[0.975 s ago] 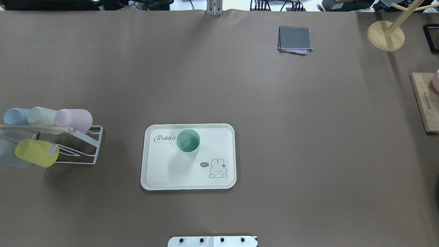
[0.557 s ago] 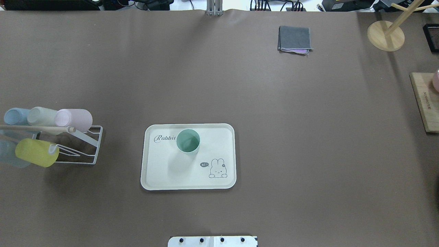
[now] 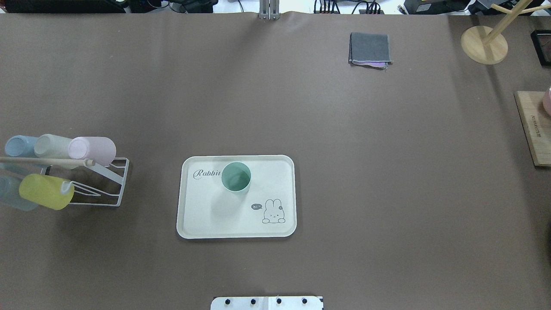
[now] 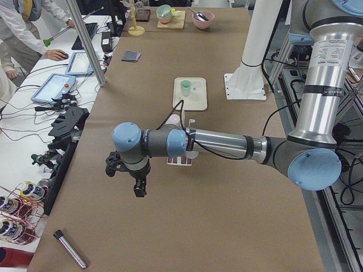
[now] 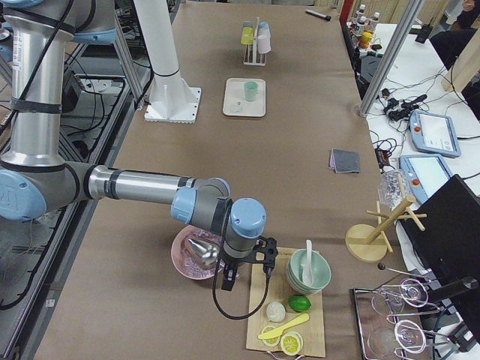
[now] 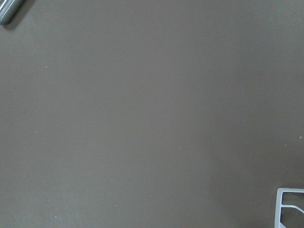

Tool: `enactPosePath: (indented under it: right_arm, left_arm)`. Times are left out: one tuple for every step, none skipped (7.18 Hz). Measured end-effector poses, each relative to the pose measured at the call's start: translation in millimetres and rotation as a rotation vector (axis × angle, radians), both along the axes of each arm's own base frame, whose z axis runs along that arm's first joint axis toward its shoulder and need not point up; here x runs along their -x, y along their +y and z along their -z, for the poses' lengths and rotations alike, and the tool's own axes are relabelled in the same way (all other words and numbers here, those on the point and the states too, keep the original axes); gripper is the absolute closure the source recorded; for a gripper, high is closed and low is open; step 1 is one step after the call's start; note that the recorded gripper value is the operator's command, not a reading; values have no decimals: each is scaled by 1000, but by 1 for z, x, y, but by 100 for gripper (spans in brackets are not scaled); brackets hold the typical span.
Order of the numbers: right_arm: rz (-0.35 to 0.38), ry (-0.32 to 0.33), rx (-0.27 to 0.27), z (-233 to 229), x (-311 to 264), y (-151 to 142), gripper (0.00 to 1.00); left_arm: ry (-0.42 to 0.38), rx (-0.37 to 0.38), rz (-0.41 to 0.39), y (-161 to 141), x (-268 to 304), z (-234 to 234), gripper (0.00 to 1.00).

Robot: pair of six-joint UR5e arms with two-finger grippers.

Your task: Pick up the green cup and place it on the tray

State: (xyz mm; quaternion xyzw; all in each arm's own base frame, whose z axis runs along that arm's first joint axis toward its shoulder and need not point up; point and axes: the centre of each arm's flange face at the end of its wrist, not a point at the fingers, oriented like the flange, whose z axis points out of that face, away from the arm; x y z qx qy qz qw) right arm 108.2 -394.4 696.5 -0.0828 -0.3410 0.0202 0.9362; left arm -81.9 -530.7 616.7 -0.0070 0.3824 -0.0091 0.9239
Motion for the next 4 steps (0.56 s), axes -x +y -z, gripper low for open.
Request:
enactPosePath:
  right_arm:
    - [0,0,0,0,0,0,0]
    - [0,0,1,0,0,0,0]
    - [0,-1,1,-1,0,0,0]
    - [1,-2,1,-1,0,0,0]
  left_arm:
    - [2,17,7,3,4,-9,2]
    - [3,30,8,5,6,-17,2]
    - [4,36,5,6,7,-23,2]
    - [5,36,1,7,7,-26,2]
